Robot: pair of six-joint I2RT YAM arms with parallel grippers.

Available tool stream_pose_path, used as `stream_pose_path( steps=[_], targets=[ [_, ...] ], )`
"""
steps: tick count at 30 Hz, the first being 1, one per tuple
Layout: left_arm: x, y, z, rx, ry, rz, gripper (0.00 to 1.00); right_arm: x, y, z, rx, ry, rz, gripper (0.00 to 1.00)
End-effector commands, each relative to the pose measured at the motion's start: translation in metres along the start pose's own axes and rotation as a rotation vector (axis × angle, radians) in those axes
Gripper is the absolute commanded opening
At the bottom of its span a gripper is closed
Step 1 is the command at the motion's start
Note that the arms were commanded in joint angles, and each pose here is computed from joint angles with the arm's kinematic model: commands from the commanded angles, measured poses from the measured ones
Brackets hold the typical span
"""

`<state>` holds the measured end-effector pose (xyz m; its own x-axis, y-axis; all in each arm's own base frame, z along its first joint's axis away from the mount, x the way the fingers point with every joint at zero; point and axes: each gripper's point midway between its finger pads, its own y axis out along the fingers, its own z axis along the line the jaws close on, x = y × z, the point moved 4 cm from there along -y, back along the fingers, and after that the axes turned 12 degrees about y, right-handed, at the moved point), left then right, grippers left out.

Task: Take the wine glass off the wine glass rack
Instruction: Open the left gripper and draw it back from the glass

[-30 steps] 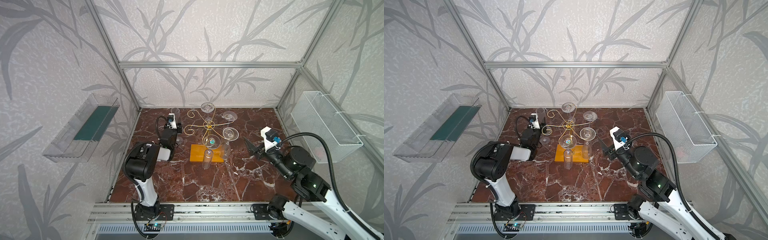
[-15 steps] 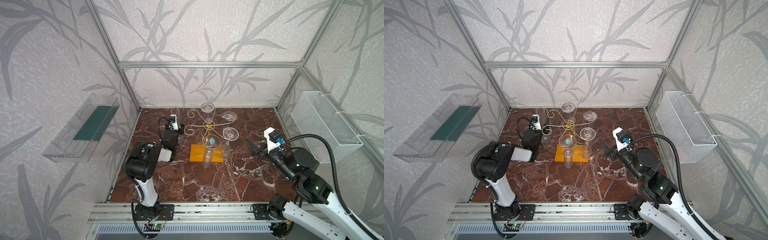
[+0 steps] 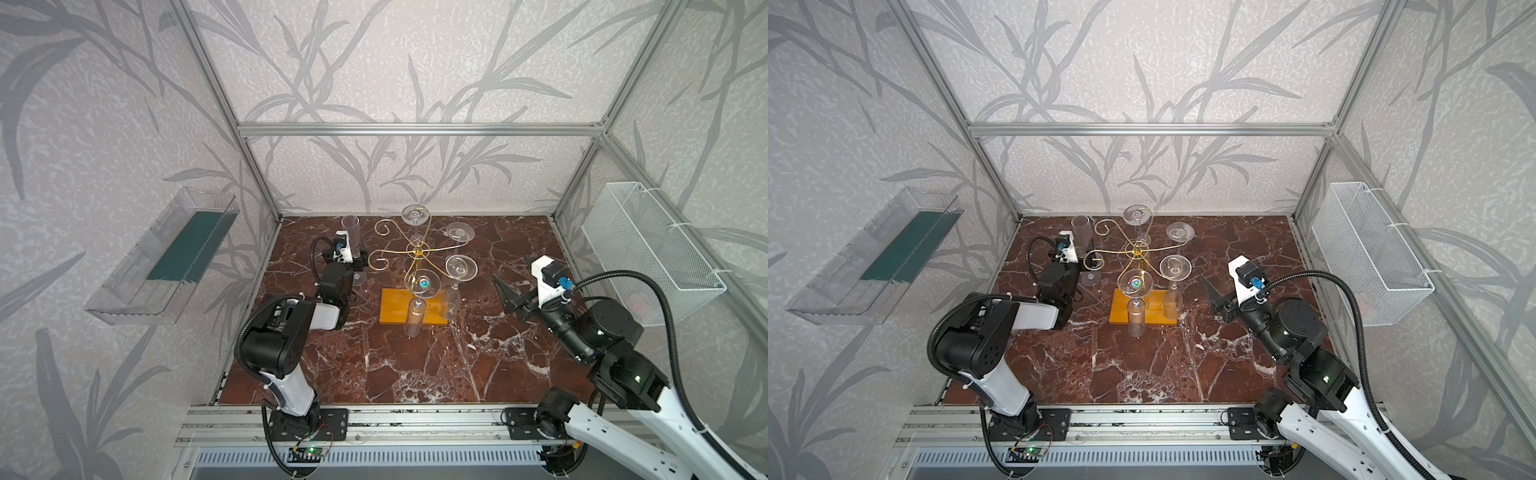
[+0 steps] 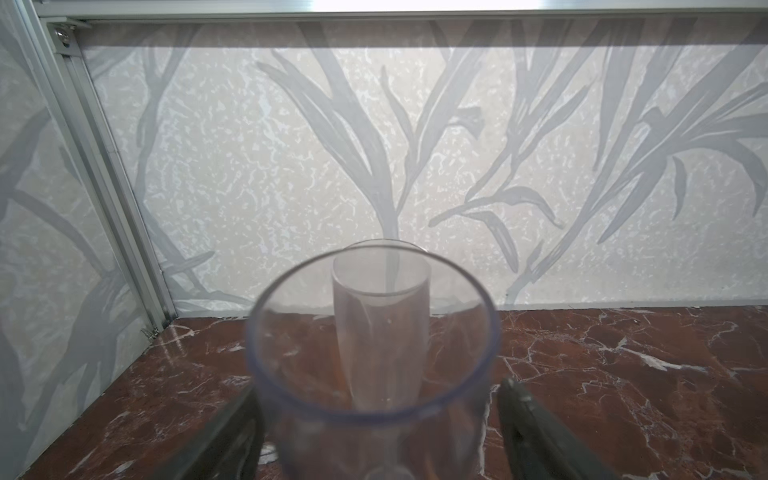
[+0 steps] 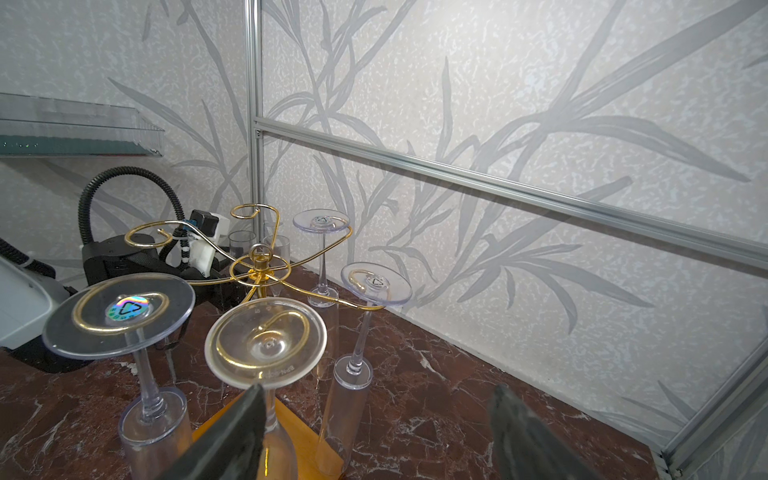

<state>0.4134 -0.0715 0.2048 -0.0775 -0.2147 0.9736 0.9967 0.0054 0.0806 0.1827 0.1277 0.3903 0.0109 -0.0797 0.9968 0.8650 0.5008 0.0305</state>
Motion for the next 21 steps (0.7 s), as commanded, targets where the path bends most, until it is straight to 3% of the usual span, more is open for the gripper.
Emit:
stream_pose_path(
  steps=[1,6,11,21],
  targets=[
    [0.016,-0.011,0.007,0.020,-0.001,-0.015,0.93,0.010,-0.004,0.001,0.010,0.033,-0.005,0.82],
    [0.030,-0.030,0.015,0.022,-0.024,-0.008,0.99,0.016,-0.006,0.000,0.006,0.082,0.001,0.82],
    [0.052,-0.051,0.022,-0.017,-0.042,0.008,0.99,0.025,-0.010,-0.003,-0.022,0.172,0.032,0.82],
    [0.126,-0.113,0.042,-0.144,-0.102,0.085,0.99,0.043,-0.021,0.005,0.025,0.456,0.093,0.82]
  ],
)
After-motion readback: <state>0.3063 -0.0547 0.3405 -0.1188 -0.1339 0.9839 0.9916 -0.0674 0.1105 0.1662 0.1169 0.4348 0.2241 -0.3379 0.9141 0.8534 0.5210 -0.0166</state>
